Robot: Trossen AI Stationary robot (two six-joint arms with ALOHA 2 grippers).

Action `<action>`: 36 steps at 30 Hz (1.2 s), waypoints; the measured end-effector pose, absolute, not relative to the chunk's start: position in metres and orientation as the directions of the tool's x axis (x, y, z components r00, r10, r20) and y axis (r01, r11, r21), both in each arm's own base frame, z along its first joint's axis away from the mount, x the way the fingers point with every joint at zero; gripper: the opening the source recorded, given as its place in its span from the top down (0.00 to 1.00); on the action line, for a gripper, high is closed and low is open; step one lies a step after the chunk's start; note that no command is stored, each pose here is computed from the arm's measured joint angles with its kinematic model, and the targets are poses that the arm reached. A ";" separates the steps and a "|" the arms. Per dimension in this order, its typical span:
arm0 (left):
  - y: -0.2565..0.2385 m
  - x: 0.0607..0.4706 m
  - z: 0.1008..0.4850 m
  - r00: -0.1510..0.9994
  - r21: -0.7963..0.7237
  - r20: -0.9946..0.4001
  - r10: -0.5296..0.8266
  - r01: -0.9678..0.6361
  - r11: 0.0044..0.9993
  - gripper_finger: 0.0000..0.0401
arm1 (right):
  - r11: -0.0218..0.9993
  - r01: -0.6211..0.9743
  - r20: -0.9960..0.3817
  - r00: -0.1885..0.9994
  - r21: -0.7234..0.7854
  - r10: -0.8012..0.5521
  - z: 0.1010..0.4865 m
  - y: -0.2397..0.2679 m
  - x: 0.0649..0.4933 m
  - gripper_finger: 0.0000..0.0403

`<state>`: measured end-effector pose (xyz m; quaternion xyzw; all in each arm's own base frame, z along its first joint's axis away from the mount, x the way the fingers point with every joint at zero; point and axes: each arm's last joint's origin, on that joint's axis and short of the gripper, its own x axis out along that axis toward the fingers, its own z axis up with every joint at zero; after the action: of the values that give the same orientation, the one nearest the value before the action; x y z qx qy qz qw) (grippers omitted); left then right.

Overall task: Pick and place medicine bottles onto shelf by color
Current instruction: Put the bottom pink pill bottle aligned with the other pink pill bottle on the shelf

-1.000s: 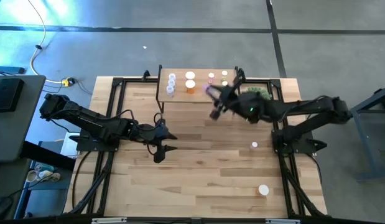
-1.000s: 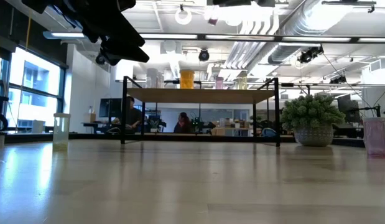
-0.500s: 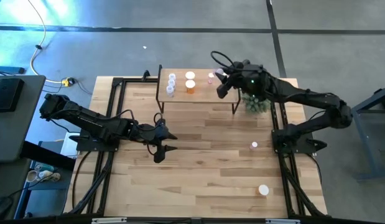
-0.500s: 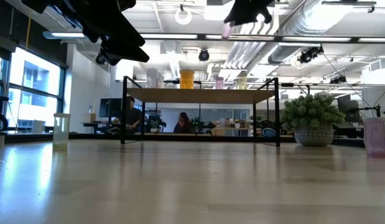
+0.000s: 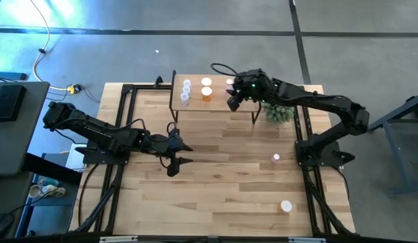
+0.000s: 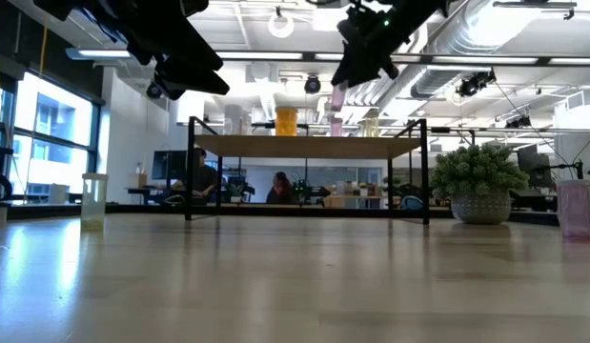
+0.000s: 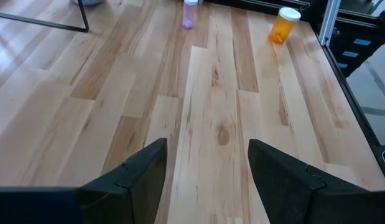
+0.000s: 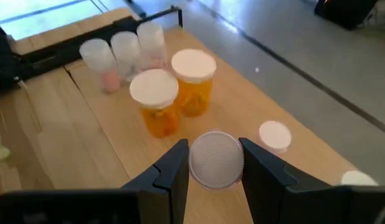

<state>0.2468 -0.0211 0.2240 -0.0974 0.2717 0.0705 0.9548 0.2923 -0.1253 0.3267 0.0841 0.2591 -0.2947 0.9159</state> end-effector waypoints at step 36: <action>-0.021 0.247 0.224 0.843 -0.147 -0.532 0.083 -0.188 0.971 0.46 | 0.783 0.618 -0.696 0.592 0.070 -0.406 0.296 -0.156 0.308 0.72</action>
<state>0.2468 -0.0211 0.2240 -0.0974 0.2714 0.0710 0.9549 0.3079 -0.1559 0.2959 0.1540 0.3452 -0.2912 0.8788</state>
